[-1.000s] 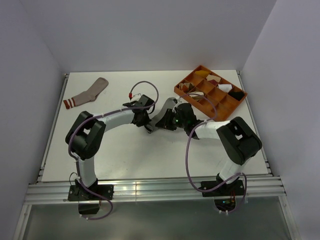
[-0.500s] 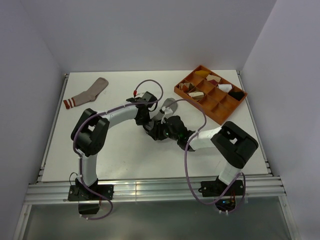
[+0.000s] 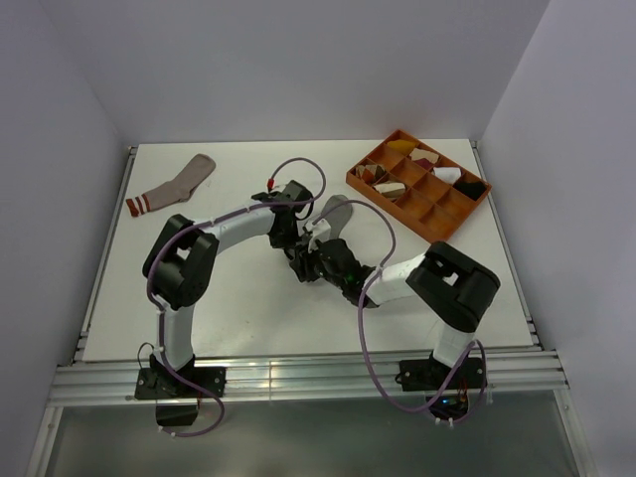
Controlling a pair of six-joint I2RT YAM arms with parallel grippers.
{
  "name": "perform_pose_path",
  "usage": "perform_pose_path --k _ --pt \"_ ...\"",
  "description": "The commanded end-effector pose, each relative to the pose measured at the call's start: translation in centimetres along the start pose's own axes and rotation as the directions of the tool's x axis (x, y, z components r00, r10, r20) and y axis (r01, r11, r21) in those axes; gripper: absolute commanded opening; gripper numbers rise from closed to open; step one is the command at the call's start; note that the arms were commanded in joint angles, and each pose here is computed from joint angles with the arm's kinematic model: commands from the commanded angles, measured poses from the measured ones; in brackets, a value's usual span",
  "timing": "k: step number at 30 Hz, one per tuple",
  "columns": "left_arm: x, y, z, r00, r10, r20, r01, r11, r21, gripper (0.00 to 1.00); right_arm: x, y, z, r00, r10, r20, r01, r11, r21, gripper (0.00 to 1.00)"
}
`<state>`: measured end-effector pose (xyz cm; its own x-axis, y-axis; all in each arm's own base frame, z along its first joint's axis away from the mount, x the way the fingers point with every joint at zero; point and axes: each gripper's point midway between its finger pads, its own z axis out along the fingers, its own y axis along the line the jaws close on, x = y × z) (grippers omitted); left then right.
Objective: Roll the socks
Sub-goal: Roll the sock at the center of the board.
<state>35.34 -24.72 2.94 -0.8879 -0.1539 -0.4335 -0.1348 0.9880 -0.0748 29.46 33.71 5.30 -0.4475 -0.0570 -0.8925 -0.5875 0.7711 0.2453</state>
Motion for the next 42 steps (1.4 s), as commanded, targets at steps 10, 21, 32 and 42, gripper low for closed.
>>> perform_pose_path --k 10,21,32,42 --pt "2.6 0.1 1.0 0.993 0.044 -0.109 -0.044 0.999 0.007 0.00 -2.2 0.2 2.0 0.989 -0.112 0.094 0.105 0.991 0.079 0.52" --pt "2.8 -0.3 1.5 0.991 0.046 -0.123 -0.044 0.999 0.023 0.00 0.1 1.5 3.1 0.988 -0.155 0.026 0.152 0.985 0.081 0.47" --pt "3.1 -1.0 1.8 0.990 0.007 -0.138 0.001 0.998 0.060 0.00 3.2 -0.1 3.7 0.995 -0.063 -0.084 0.079 0.973 0.216 0.03" --pt "0.3 -0.6 0.6 0.987 -0.143 -0.075 0.152 0.980 0.130 0.23 3.8 -1.7 1.7 0.945 0.307 -0.113 -0.289 0.945 0.151 0.00"
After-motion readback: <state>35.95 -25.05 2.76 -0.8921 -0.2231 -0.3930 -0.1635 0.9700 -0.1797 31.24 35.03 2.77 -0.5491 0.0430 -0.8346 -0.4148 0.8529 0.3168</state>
